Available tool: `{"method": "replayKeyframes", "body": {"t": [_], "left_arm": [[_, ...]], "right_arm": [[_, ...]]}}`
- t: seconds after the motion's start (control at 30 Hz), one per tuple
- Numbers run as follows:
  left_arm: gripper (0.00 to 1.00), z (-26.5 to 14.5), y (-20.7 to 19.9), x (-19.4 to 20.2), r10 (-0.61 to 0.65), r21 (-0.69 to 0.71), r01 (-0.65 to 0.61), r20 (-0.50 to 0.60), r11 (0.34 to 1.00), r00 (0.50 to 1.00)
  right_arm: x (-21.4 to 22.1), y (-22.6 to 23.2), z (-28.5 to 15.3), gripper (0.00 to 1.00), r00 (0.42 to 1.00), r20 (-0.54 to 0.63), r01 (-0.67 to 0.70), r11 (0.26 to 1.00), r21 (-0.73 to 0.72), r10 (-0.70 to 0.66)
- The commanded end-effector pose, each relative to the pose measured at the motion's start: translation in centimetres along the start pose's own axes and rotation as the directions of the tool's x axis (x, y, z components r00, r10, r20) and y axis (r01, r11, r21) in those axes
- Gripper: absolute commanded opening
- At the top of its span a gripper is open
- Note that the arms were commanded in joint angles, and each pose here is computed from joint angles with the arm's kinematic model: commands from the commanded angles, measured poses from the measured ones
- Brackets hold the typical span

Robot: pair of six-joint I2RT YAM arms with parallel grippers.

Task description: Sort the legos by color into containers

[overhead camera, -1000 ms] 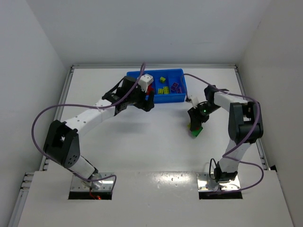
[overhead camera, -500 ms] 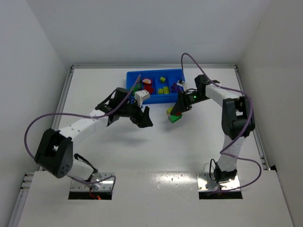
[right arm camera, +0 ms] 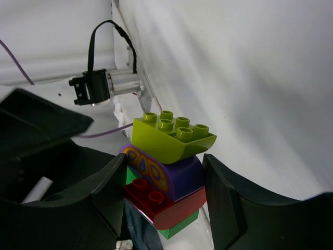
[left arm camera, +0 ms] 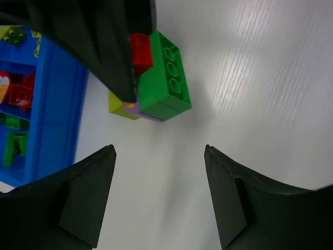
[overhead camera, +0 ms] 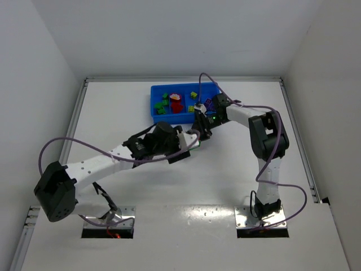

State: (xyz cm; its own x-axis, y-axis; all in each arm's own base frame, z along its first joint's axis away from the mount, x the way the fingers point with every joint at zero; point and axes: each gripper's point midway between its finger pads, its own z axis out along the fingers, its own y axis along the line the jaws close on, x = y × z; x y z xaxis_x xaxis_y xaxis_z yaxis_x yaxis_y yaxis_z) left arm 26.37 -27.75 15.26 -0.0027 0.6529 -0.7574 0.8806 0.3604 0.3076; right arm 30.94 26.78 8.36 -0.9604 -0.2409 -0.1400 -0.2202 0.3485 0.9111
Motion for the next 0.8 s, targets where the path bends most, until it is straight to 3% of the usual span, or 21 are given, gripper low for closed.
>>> {"method": "replayKeyframes", "body": {"t": [0.0, 0.07, 0.23, 0.47, 0.77], "left_arm": [[0.75, -1.3, 1.1, 0.4, 0.236, -0.11, -0.241, -0.054, 0.964, 0.97], [0.75, -1.3, -1.0, 0.0, 0.342, -0.084, -0.343, -0.023, 0.936, 0.939], [0.72, -1.7, -3.0, -2.4, 0.458, -0.109, -0.451, 0.058, 0.886, 0.887], [0.71, -1.3, -2.2, -4.9, 0.527, -0.211, -0.498, 0.109, 0.841, 0.843], [0.71, 0.7, -3.2, -5.9, 0.563, -0.169, -0.543, 0.112, 0.823, 0.819]], "right_arm": [[-1.3, 2.2, -0.2, 0.07, 1.0, 0.023, -0.003, 1.0, -0.028, 0.004], [-1.4, 2.2, -0.3, 0.08, 1.0, 0.031, 0.0, 1.0, -0.018, 0.001], [-0.9, 2.5, -0.5, 0.08, 0.999, 0.044, -0.029, 1.0, 0.002, 0.028], [-0.2, 3.1, -0.7, 0.09, 0.996, 0.058, -0.066, 0.998, -0.004, 0.067], [0.2, 4.9, -0.8, 0.09, 0.996, 0.057, -0.067, 0.996, -0.056, 0.071]]}}
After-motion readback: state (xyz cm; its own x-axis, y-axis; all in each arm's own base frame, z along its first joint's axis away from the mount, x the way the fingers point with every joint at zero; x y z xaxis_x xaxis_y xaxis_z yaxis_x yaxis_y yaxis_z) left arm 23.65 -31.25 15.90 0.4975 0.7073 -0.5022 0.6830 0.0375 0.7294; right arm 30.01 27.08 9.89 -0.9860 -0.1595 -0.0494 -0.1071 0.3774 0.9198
